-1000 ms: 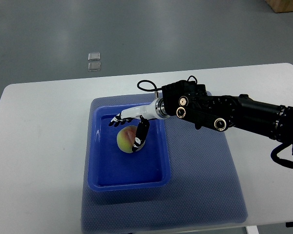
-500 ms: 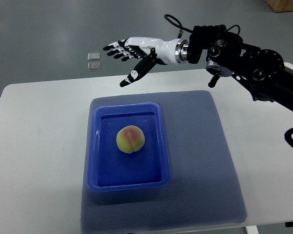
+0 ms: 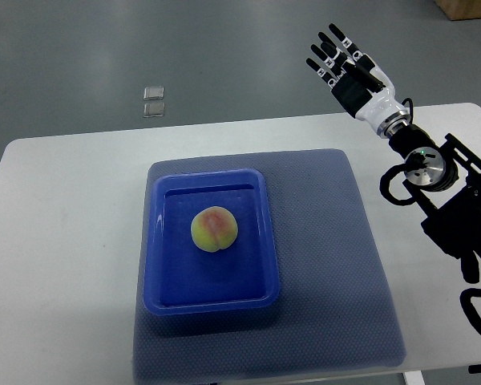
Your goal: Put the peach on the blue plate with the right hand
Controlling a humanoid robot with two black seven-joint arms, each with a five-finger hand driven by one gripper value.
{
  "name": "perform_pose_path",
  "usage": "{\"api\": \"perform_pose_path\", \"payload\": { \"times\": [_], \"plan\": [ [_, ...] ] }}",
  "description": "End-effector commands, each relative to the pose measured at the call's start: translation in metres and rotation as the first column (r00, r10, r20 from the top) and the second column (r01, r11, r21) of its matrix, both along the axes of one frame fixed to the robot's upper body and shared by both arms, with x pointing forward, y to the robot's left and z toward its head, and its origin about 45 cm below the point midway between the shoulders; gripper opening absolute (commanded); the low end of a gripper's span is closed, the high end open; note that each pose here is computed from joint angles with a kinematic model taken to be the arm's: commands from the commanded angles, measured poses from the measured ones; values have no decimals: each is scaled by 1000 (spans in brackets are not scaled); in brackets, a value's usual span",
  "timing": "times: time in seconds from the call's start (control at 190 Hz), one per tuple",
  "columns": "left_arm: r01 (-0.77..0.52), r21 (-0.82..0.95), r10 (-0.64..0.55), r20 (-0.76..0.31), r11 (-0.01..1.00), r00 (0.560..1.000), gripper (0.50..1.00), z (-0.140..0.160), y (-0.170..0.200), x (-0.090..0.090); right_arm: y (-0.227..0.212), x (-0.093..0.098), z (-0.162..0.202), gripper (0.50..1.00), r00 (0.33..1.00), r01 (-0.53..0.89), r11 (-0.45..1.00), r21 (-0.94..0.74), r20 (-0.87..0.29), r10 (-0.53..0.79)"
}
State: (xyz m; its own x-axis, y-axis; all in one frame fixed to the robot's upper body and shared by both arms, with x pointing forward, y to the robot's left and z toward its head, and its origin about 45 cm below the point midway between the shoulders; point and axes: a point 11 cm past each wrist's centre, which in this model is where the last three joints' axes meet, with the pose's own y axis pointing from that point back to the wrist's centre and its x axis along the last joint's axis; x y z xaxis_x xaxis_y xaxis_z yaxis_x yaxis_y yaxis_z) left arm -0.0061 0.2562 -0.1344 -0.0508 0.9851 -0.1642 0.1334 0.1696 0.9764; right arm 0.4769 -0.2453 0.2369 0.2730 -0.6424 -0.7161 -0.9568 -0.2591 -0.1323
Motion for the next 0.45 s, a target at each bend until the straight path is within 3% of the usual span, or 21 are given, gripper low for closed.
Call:
{"api": "perform_pose_path", "payload": {
  "times": [0.0,0.447],
  "plan": [
    [0,0,0,0,1000,1000,1000,0,0,0,-10,-3,-15,932,997,74,995,71,-20,-72],
    [0,-3,0,0,1000,1000,1000,0,-1,0,-3,-8,-32,932,995,86,991,99,-52,-81]
  ]
}}
